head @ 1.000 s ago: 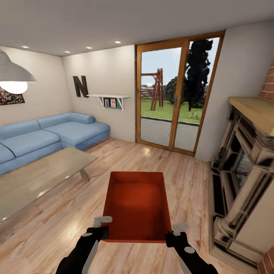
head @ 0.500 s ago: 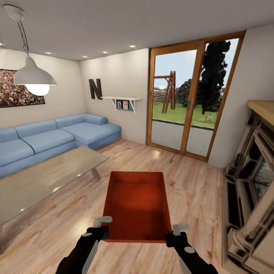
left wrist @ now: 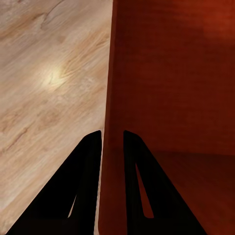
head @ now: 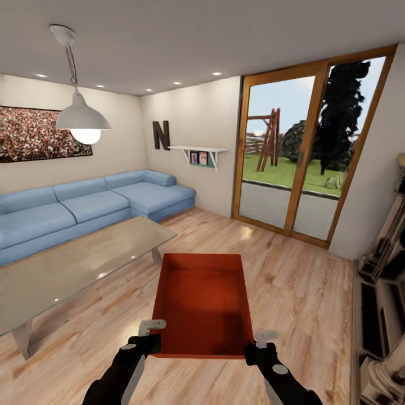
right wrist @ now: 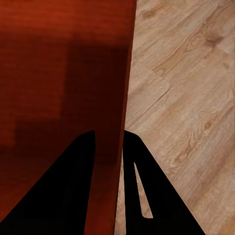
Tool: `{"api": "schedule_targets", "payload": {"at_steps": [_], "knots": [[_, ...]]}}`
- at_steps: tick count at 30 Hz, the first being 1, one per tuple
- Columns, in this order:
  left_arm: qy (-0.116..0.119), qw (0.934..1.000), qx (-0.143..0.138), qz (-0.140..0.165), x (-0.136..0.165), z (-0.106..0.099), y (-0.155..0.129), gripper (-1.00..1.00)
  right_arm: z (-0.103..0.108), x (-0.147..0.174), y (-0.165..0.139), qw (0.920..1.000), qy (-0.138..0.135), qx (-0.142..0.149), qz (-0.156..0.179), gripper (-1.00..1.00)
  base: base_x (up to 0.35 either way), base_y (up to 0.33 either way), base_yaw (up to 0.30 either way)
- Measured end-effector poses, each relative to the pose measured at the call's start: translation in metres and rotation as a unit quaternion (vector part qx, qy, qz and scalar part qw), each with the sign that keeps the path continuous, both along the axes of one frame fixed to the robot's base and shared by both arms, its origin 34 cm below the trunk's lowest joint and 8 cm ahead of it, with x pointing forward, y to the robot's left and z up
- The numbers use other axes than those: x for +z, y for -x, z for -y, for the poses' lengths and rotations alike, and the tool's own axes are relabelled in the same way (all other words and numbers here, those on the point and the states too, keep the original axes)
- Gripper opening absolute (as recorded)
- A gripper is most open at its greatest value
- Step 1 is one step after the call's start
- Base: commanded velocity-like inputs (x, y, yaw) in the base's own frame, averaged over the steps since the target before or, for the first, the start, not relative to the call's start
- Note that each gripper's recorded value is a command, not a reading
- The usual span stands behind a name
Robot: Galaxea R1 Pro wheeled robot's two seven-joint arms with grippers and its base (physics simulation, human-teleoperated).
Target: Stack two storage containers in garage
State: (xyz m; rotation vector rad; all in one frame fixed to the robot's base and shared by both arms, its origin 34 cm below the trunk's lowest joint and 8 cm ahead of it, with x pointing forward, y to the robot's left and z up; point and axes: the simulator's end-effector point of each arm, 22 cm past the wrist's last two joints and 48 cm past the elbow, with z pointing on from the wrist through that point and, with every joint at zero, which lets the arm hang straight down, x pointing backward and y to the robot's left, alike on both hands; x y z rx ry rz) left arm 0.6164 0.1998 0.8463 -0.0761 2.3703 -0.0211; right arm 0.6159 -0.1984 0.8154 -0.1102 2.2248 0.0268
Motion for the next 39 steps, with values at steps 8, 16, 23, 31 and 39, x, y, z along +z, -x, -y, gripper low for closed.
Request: {"api": "schedule_targets", "payload": {"at_steps": [8, 16, 23, 31, 39], "knots": [[0.000, 1.0000, 0.000, 0.002, 0.0017, 0.0000, -0.0006, -1.00, 0.0001, 0.0019, -0.0007, 1.0000, 0.000, 0.000, 0.002, -1.00, 0.000, 0.000, 0.087], [0.000, 1.0000, 0.000, 0.002, 0.0017, -0.0001, -0.0007, -1.00, -0.0001, 0.0019, -0.0008, 1.0000, 0.000, 0.000, 0.002, -1.00, 0.000, 0.000, 0.000], [0.000, 1.0000, -0.003, 0.003, 0.0020, -0.0005, -0.0010, -1.00, -0.0006, 0.0021, -0.0008, 1.0000, 0.000, 0.000, 0.002, -1.00, 0.000, 0.000, 0.037], [0.000, 1.0000, -0.003, 0.002, 0.0019, -0.0006, -0.0009, -1.00, -0.0007, 0.0020, -0.0008, 1.0000, 0.000, 0.001, 0.002, -1.00, 0.000, 0.000, 0.258], [0.000, 1.0000, -0.003, 0.003, 0.0020, -0.0006, -0.0009, -1.00, -0.0007, 0.0020, -0.0008, 1.0000, 0.000, 0.001, 0.002, -1.00, 0.000, 0.000, 0.291]]}}
